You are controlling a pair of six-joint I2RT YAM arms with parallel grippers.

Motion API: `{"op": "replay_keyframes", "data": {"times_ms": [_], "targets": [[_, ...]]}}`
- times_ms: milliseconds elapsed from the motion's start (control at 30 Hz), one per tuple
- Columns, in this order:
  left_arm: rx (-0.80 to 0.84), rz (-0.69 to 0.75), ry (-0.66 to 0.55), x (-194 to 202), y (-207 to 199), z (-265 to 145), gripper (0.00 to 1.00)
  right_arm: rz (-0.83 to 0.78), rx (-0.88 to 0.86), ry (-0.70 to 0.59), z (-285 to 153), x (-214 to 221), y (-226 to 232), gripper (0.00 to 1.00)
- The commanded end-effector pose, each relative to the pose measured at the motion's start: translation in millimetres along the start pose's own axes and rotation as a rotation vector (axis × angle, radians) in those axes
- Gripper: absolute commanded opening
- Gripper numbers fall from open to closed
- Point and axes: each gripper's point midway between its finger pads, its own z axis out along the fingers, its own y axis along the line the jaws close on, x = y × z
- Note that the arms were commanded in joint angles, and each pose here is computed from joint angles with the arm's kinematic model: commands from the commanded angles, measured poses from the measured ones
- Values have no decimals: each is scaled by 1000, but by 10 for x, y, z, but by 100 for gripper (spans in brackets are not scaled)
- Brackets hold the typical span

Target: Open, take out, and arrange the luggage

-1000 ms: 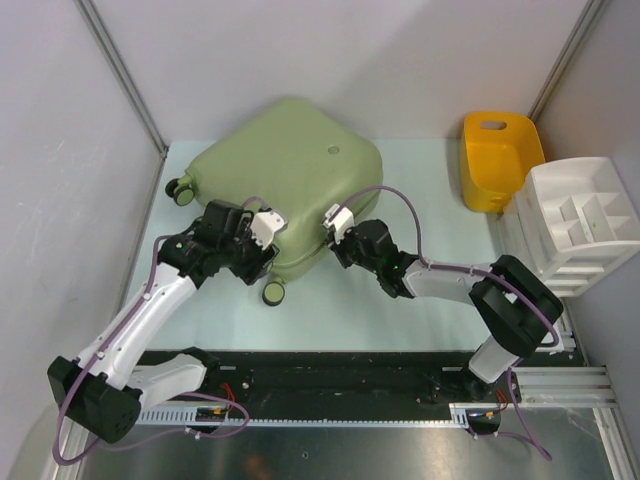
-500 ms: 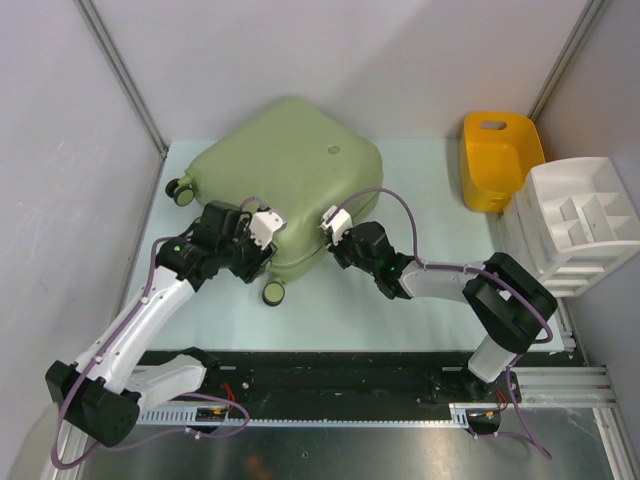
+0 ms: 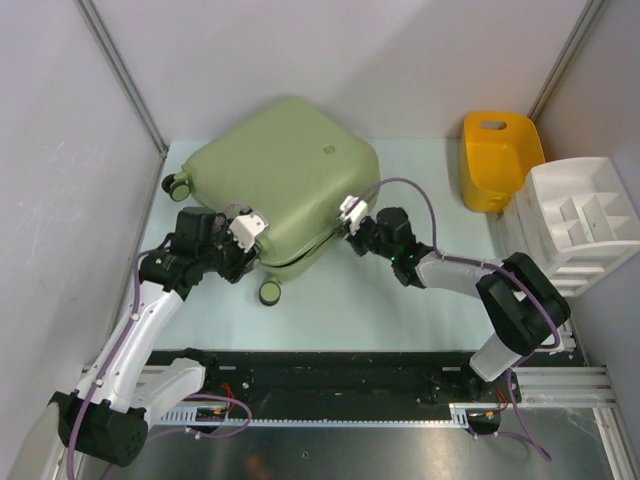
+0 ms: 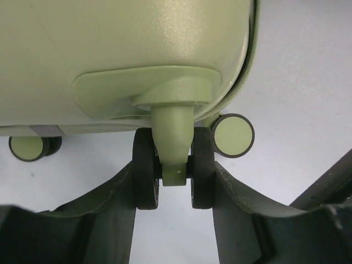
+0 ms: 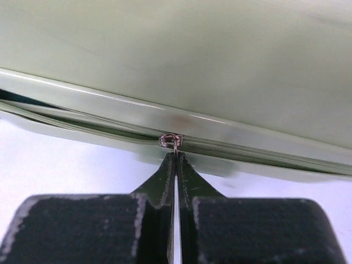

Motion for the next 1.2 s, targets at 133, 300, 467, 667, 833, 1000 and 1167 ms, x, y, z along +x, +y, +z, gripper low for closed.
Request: {"op": "replay_keyframes", "data": {"times_ms": [133, 300, 467, 667, 833, 1000, 1167], "targets": [[-188, 47, 163, 392, 486, -255, 0, -166, 344, -4, -327, 100, -1522, 0], [-191, 57, 173, 423, 493, -256, 0, -158, 345, -19, -327, 93, -1560, 0], [-209, 75, 190, 489, 597, -282, 0, -216, 317, -49, -331, 105, -1663, 0], [-258, -47, 196, 546, 1036, -355, 0, -187, 95, -35, -305, 185, -1126, 0], [-283, -58, 211, 618, 1319, -407, 0, -140, -5, -18, -213, 121, -547, 0], [-282, -40, 224, 707, 1420, -396, 0, -175, 122, 0, -119, 226, -894, 0], [-289, -57, 252, 847, 1544, -380, 0, -236, 224, -7, -226, 285, -1601, 0]]}}
